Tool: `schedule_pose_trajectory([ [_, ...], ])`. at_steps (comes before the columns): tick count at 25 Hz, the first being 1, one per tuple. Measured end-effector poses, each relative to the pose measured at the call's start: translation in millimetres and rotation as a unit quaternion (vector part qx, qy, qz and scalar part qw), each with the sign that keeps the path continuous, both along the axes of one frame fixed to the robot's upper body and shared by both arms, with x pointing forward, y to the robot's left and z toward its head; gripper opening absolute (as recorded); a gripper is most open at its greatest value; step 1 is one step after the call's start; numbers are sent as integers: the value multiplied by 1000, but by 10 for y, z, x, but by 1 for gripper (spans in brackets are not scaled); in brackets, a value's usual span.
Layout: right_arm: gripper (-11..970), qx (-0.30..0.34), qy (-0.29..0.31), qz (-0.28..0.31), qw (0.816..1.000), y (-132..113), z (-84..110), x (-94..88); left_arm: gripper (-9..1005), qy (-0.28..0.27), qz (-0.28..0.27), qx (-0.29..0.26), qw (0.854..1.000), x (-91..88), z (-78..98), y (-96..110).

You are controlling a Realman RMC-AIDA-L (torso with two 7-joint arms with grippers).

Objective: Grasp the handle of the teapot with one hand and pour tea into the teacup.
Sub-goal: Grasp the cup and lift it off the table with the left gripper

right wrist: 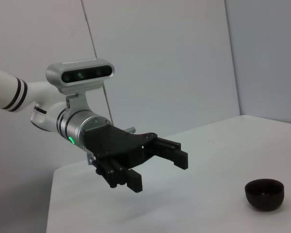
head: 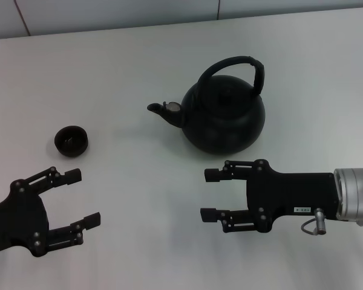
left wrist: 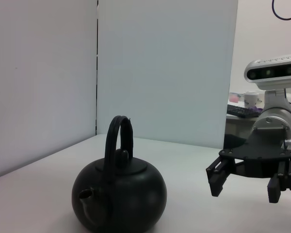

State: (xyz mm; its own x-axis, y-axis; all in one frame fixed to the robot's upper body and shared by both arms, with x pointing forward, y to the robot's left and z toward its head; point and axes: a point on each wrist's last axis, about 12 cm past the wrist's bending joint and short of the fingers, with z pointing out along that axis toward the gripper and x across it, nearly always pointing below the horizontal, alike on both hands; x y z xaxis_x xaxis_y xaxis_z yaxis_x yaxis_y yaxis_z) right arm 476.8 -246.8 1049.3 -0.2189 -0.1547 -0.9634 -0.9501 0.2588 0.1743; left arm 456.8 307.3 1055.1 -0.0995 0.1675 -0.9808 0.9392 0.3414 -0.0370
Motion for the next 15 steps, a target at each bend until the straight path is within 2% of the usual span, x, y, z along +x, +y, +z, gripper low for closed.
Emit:
schedule_pose_trajectory([
  [15,737,0,0,0,1000,0,0,0,821,-9,15,4,1000,18,-10,19],
])
